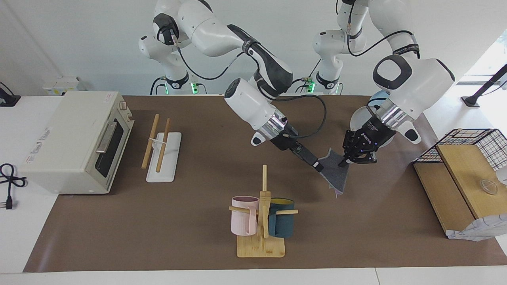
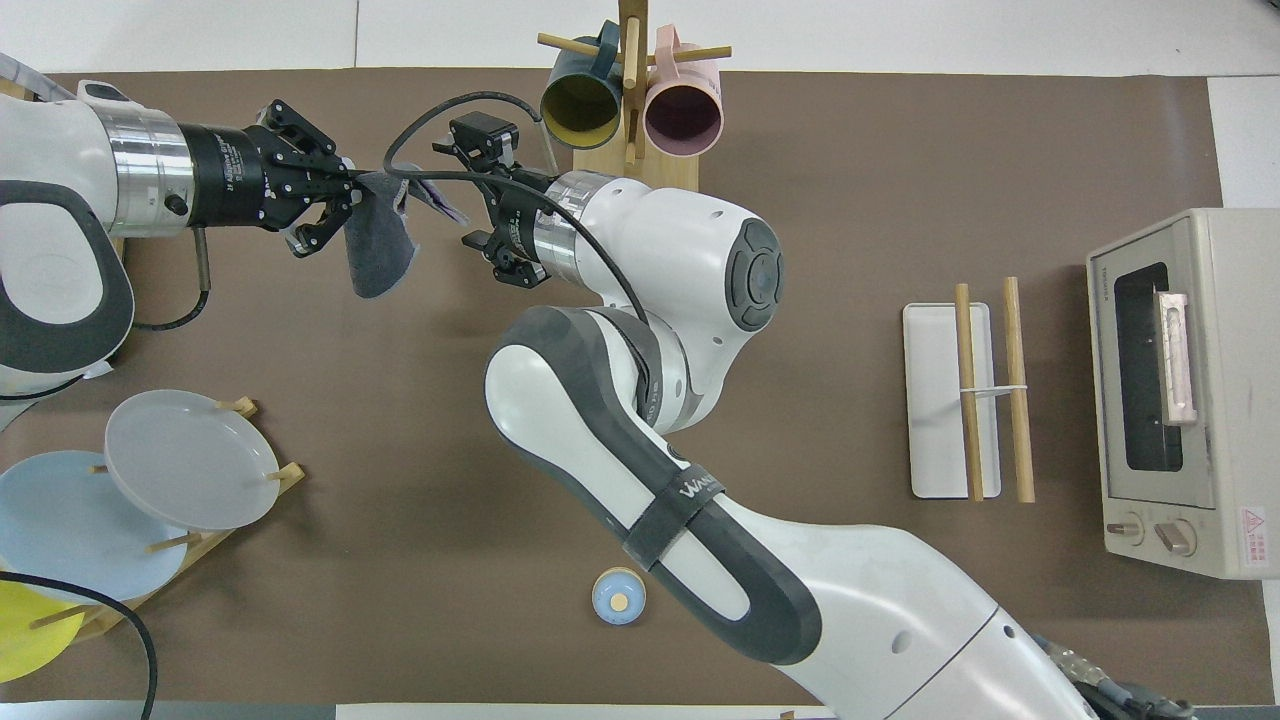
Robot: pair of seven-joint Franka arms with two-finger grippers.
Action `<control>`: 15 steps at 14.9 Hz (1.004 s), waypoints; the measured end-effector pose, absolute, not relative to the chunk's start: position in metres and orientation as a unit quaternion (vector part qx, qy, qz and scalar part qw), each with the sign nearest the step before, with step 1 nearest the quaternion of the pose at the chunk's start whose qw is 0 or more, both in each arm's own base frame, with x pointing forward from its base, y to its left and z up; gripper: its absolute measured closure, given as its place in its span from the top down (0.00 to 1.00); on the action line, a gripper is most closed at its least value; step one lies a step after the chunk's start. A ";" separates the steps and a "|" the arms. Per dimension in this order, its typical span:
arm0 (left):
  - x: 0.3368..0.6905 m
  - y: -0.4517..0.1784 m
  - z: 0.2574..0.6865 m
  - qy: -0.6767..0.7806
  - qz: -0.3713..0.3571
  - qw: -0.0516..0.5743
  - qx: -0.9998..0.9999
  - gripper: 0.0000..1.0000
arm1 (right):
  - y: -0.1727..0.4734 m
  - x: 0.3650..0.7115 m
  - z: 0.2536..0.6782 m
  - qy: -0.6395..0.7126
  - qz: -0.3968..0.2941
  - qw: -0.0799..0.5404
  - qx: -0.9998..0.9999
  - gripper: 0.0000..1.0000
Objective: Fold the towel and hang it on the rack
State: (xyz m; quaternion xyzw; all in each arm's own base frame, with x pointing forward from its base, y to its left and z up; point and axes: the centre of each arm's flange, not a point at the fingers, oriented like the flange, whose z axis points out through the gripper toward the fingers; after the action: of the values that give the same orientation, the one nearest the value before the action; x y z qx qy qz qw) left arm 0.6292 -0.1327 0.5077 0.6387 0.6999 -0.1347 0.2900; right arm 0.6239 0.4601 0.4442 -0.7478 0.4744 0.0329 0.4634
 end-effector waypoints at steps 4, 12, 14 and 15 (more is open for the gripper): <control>0.631 -0.132 0.509 0.703 -0.134 0.299 0.631 0.04 | 0.487 0.604 0.446 0.476 0.054 0.464 -0.745 1.00; 0.631 -0.133 0.508 0.707 -0.133 0.300 0.627 0.04 | 0.475 0.618 0.454 0.481 0.046 0.473 -0.737 0.47; 0.630 -0.133 0.508 0.707 -0.134 0.300 0.627 0.04 | 0.469 0.626 0.456 0.484 0.042 0.476 -0.733 0.53; 0.630 -0.134 0.508 0.707 -0.134 0.300 0.627 0.04 | 0.468 0.628 0.455 0.485 0.041 0.477 -0.732 0.61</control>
State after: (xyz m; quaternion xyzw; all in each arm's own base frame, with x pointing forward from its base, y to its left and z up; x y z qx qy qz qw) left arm 0.6303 -0.1339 0.5077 0.6266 0.7068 -0.1341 0.2996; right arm 0.6284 0.4675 0.4551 -0.7316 0.4851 0.0409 0.4772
